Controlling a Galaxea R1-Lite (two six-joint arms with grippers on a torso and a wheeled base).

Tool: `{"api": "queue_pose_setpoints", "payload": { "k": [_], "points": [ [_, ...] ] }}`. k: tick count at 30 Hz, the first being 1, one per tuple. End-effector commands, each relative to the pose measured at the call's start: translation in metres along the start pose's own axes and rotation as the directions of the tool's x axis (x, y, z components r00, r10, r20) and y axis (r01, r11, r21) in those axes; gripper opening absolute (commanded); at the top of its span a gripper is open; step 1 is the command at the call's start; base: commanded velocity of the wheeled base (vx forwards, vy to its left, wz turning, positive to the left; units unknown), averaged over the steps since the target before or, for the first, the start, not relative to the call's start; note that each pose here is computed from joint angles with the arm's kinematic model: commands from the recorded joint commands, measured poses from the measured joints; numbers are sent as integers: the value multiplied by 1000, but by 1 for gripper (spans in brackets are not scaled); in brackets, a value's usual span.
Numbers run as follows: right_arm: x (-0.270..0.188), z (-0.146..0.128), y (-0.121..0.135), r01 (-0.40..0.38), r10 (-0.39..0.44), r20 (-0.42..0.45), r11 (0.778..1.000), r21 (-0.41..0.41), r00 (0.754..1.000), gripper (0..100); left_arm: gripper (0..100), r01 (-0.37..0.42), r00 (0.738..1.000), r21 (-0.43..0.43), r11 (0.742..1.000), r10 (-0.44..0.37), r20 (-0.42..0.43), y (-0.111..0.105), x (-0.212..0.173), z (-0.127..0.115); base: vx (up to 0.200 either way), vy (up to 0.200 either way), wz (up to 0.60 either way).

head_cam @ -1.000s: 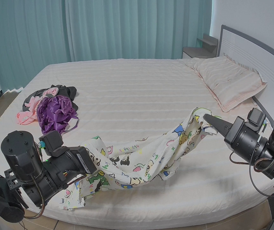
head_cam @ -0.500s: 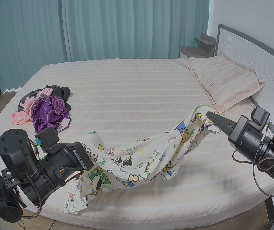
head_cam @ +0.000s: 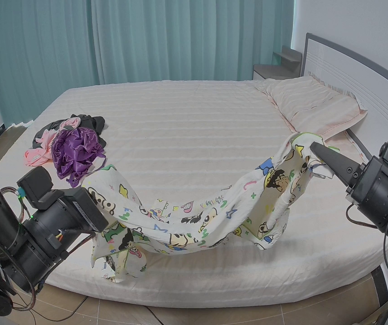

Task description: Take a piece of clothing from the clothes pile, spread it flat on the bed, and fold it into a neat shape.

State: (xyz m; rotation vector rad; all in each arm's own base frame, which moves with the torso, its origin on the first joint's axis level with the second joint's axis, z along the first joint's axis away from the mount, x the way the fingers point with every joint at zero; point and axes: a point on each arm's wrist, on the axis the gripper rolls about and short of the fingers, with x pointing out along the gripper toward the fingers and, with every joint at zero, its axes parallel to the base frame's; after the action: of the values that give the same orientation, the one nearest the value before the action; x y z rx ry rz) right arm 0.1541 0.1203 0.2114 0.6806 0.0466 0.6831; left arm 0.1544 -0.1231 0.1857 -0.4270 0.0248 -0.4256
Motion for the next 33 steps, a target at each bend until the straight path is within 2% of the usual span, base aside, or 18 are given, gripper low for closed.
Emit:
{"api": "queue_pose_setpoints", "payload": {
  "k": [1,4,16,22,26,30,33],
  "points": [
    [-13,9,9,-56,57,28,998,-16,998,0,0,6,998,17,1000,-7,57,-2,-11,12,-200,0,0],
    [-19,14,13,-92,94,39,995,-33,995,0,0,-7,997,48,999,3,77,-2,-14,15,-200,0,0],
    [-39,24,23,-192,196,56,979,-62,979,0,0,-37,984,118,992,15,179,-3,-32,35,0,0,0],
    [-47,38,32,-267,277,153,960,-86,949,0,0,-25,975,112,993,0,223,-5,-40,45,0,0,0],
    [-46,49,37,-275,291,215,956,-102,932,0,0,-23,969,100,995,-3,247,-6,-41,51,0,0,0],
    [-38,64,39,-248,273,267,961,-124,924,0,0,-18,961,83,996,-6,275,-8,-41,58,0,0,0],
    [-31,64,37,-223,246,237,967,-120,940,0,0,-32,964,70,997,12,266,-5,-38,55,0,0,0]
  ]
}}
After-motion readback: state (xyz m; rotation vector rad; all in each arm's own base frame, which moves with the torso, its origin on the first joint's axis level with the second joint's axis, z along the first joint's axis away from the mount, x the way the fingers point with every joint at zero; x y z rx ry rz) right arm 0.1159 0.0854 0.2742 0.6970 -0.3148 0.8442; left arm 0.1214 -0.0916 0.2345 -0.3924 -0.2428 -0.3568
